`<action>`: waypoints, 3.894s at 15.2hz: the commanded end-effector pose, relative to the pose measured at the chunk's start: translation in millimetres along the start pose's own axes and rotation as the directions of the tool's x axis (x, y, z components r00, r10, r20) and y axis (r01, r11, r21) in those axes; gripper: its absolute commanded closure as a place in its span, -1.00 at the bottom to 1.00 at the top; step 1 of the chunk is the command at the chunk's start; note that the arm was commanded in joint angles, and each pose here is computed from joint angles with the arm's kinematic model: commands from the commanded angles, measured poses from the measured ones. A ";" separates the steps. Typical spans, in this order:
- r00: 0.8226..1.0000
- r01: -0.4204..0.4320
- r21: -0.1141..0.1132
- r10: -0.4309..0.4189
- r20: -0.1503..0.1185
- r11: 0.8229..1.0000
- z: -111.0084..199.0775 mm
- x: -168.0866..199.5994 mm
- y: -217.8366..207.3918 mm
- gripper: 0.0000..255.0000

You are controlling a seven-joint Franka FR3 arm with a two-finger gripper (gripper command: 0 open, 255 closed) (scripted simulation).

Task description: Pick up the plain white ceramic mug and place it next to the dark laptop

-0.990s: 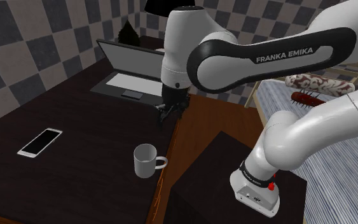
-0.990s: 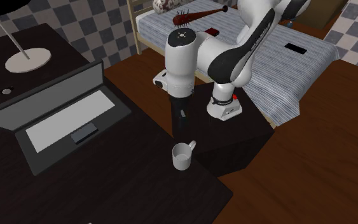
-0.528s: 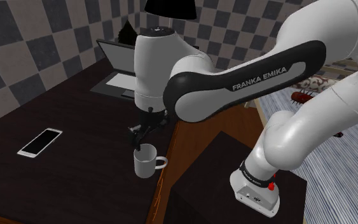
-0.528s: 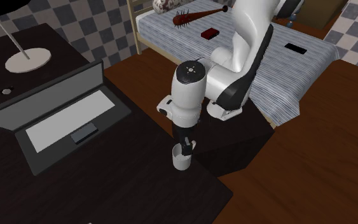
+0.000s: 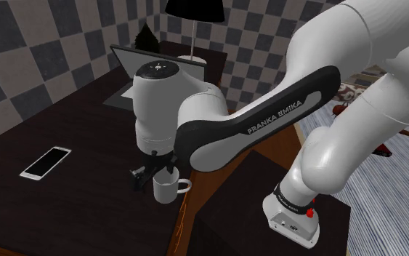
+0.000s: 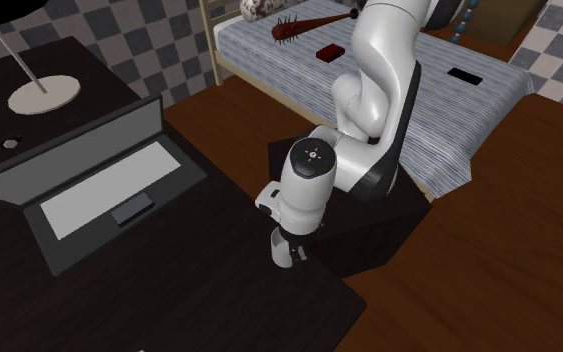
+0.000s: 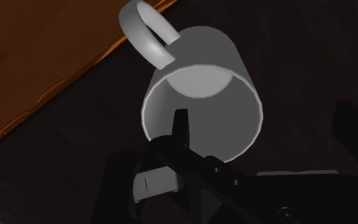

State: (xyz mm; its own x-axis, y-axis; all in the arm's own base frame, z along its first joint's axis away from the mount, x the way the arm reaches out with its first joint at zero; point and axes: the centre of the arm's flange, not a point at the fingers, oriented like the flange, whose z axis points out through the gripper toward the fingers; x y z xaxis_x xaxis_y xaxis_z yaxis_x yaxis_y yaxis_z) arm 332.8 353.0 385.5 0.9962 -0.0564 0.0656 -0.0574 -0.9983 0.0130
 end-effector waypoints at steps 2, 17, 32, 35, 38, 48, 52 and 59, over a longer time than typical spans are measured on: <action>1.000 0.000 0.001 0.000 0.000 1.000 15.8 0.8 -0.9 -1.00; 1.000 0.000 0.001 0.000 0.000 1.000 24.1 0.8 -0.9 1.00; 1.000 0.000 0.001 0.000 0.000 1.000 -33.8 4.7 -0.2 1.00; 1.000 0.000 0.001 0.000 0.000 1.000 -49.6 5.7 0.0 1.00; 1.000 0.000 0.001 0.000 0.000 1.000 -65.4 6.7 0.2 1.00; 1.000 0.000 0.001 0.000 0.000 1.000 -118.0 10.2 0.9 1.00; 1.000 0.000 0.001 0.000 0.000 1.000 -139.1 11.6 1.2 1.00; 1.000 0.000 0.001 0.000 0.000 1.000 -176.0 14.0 1.7 1.00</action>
State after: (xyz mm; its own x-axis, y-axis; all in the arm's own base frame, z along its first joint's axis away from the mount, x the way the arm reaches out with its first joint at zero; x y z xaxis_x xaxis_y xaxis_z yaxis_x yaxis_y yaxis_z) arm 334.1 353.1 556.5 0.9962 -0.0564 0.0663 -0.0574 -0.9983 0.0121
